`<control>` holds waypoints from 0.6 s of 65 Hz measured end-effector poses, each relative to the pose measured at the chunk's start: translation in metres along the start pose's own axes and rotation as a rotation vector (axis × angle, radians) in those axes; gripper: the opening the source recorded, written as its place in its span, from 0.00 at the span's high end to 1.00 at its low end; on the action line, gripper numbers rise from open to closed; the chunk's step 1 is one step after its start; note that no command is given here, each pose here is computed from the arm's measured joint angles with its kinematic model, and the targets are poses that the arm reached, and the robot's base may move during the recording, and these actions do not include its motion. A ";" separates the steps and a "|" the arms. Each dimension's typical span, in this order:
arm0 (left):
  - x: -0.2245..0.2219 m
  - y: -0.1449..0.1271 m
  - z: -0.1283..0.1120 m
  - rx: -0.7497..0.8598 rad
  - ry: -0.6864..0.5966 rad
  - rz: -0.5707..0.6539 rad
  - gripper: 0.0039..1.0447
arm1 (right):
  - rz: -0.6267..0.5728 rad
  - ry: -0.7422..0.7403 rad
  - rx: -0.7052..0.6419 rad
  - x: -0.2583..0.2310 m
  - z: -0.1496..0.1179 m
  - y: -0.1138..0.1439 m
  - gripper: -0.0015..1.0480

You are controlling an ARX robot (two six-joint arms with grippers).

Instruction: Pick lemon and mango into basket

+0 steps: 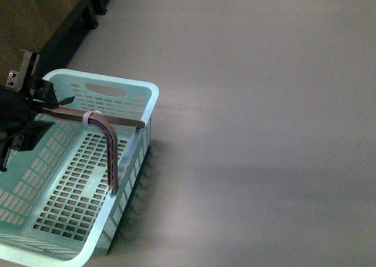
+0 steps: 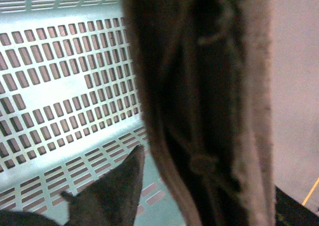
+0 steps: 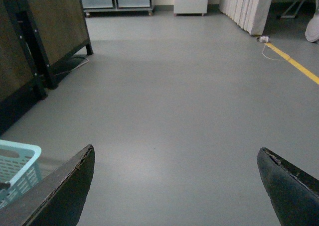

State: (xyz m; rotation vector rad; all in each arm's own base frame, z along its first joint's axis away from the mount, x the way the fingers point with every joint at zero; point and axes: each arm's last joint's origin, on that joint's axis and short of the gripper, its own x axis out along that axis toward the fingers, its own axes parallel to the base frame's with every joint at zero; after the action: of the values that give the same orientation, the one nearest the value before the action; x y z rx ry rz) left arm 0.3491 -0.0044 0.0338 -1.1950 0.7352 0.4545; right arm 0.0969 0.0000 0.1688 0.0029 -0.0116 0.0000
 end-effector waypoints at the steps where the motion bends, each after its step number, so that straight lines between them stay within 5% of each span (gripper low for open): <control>1: 0.000 0.000 0.000 -0.001 0.000 -0.002 0.71 | 0.000 0.000 0.000 0.000 0.000 0.000 0.08; 13: -0.006 -0.006 0.001 -0.047 0.019 -0.030 0.96 | 0.000 0.000 0.000 0.000 0.000 0.000 0.08; 39: -0.117 -0.015 0.003 -0.123 0.039 -0.201 0.96 | 0.000 0.000 0.000 0.000 0.000 0.000 0.08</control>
State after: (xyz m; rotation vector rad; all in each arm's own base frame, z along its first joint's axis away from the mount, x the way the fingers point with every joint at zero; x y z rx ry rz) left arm 0.2792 0.0006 0.1293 -1.3819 0.6193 0.3136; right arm 0.0969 0.0000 0.1688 0.0029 -0.0116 0.0000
